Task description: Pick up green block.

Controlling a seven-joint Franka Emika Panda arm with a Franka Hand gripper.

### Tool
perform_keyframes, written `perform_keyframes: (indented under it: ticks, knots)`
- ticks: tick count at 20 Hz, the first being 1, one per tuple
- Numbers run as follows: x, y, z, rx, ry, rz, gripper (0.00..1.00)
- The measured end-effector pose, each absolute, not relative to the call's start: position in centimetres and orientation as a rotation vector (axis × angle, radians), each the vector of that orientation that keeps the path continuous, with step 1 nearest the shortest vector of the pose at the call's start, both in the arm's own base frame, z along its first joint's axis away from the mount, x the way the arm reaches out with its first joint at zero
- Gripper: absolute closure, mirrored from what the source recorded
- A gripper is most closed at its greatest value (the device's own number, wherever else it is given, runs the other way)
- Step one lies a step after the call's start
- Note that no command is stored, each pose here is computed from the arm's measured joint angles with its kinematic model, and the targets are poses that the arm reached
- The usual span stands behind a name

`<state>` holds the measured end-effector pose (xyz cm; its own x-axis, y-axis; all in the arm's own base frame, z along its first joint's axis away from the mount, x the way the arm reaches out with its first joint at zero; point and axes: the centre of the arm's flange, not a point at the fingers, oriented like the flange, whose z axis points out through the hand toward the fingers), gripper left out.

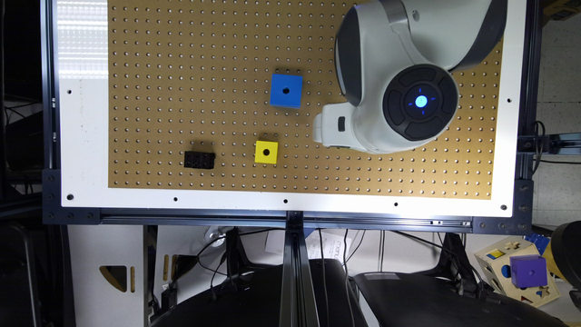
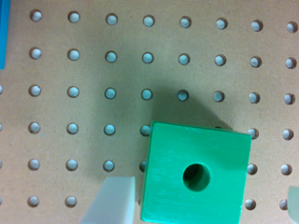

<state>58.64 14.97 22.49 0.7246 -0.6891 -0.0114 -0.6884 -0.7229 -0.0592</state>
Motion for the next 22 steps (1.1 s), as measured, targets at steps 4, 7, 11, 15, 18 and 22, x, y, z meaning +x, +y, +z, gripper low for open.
perform_keyframes:
  ticks: [4, 7, 11, 15, 18, 22]
  knots:
    - [58.4, 15.0, 19.1, -2.864, 1.149, 0.007, 0.00]
    - [58.8, 15.1, 18.0, -2.859, 1.150, 0.004, 0.00]
    - [58.8, 15.0, 18.0, -2.859, 1.150, 0.003, 1.00]
    - [58.8, 15.0, 18.0, -2.859, 1.150, 0.004, 1.00]
    - [58.8, 14.9, 17.9, -2.859, 1.152, 0.005, 1.00]
    - [58.8, 14.9, 17.9, -2.859, 1.152, 0.005, 1.00]
